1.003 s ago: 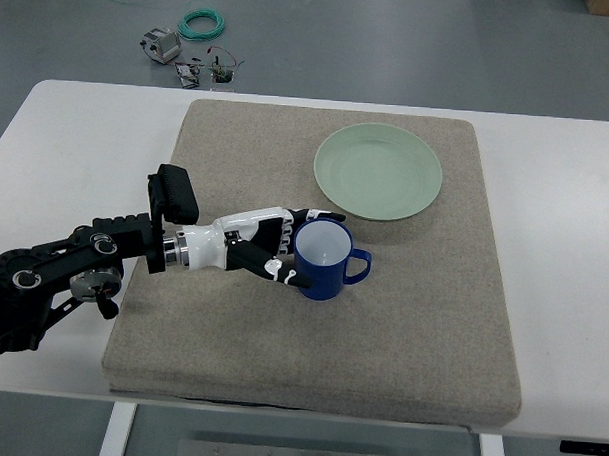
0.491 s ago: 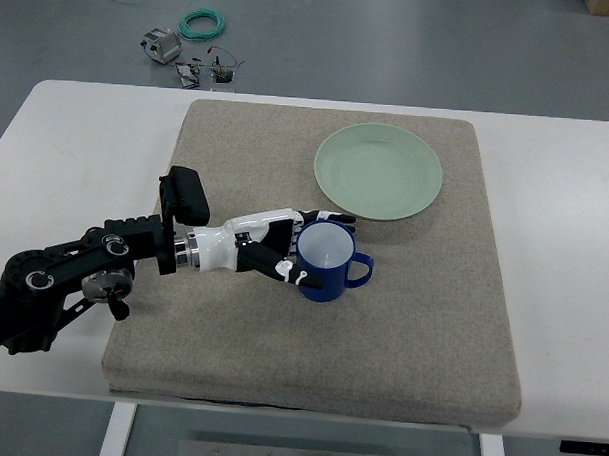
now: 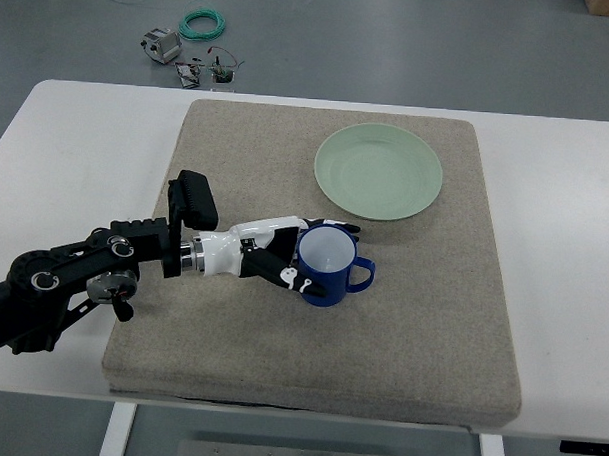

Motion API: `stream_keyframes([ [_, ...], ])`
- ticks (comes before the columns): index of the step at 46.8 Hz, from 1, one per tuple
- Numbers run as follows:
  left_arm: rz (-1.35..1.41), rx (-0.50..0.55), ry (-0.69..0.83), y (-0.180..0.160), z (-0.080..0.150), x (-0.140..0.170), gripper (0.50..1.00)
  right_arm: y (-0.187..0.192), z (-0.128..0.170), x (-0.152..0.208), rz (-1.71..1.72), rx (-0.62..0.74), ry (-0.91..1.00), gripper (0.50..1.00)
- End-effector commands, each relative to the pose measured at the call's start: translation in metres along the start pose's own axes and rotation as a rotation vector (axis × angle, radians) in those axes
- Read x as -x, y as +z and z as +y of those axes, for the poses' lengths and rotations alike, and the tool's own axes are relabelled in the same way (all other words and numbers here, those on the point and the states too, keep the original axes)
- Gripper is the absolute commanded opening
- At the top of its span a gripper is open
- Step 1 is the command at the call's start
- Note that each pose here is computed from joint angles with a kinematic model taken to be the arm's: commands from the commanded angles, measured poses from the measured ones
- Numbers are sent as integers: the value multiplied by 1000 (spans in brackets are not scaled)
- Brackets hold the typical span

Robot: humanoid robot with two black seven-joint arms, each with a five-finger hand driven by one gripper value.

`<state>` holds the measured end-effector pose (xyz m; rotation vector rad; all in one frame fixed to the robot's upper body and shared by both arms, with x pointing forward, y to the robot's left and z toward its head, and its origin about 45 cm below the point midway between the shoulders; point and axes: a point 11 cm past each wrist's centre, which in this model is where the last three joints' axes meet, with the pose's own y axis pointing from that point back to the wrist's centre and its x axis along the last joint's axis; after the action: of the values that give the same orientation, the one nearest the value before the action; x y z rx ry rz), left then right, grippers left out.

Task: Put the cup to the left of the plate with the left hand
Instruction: 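Slide the blue mug with the left hand away from the plate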

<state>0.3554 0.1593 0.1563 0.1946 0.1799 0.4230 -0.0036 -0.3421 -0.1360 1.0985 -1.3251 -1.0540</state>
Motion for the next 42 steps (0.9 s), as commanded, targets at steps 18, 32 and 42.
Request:
stream_keyframes([
  [18, -9, -2, 1, 3, -2, -2, 641, 0, 0, 0, 0, 0, 0, 934],
  [32, -13, 23, 8, 13, -3, -6, 525, 0, 0, 0, 0, 0, 0, 934],
  [42, -42, 87, 154, 33, 0, -29, 544, 0, 0, 0, 0, 0, 0, 934],
])
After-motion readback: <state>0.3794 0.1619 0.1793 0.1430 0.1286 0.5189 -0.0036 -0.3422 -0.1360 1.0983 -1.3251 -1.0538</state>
